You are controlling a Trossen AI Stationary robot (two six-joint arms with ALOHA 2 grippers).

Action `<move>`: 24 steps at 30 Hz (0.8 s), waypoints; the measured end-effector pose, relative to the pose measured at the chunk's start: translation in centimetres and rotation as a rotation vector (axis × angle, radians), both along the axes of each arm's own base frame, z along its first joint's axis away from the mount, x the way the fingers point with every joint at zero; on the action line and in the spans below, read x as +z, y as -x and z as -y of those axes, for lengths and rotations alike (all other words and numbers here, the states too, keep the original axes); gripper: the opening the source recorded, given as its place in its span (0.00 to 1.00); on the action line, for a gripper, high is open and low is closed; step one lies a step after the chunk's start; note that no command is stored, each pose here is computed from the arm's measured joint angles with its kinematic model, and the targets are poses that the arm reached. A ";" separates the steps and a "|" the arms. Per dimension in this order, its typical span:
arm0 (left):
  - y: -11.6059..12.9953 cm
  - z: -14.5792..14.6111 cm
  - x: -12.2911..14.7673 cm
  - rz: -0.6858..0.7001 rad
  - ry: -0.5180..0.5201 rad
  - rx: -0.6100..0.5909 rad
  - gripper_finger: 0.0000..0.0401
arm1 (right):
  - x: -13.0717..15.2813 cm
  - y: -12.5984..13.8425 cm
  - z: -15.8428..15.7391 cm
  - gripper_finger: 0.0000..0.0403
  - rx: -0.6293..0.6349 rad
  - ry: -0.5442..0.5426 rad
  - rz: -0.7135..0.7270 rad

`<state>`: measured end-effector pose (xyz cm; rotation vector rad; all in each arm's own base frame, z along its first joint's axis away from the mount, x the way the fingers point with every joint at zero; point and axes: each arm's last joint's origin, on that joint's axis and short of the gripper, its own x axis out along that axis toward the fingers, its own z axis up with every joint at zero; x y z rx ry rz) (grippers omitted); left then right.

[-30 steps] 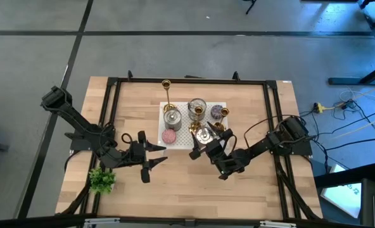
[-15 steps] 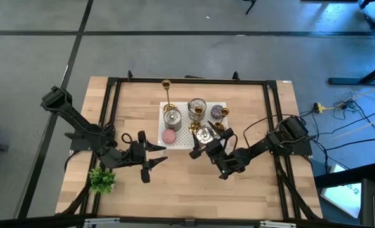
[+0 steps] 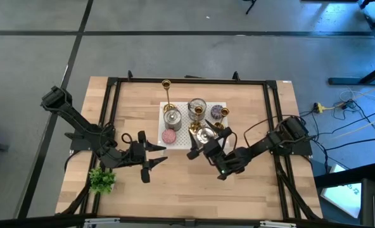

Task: Pick & Place candle stick holders
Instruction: Put the big silver scented candle on the shelf

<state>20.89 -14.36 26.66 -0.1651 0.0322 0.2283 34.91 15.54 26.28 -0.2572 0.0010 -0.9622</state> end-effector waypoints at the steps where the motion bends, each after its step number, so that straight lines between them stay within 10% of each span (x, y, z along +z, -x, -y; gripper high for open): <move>1: 0.0 0.0 0.0 0.000 0.000 0.000 0.43 | 0.3 -0.1 -0.1 0.90 0.002 0.004 0.000; 24: 0.0 0.0 0.0 0.000 0.000 -0.003 0.43 | 6.0 1.7 -7.3 0.90 0.177 0.154 -0.095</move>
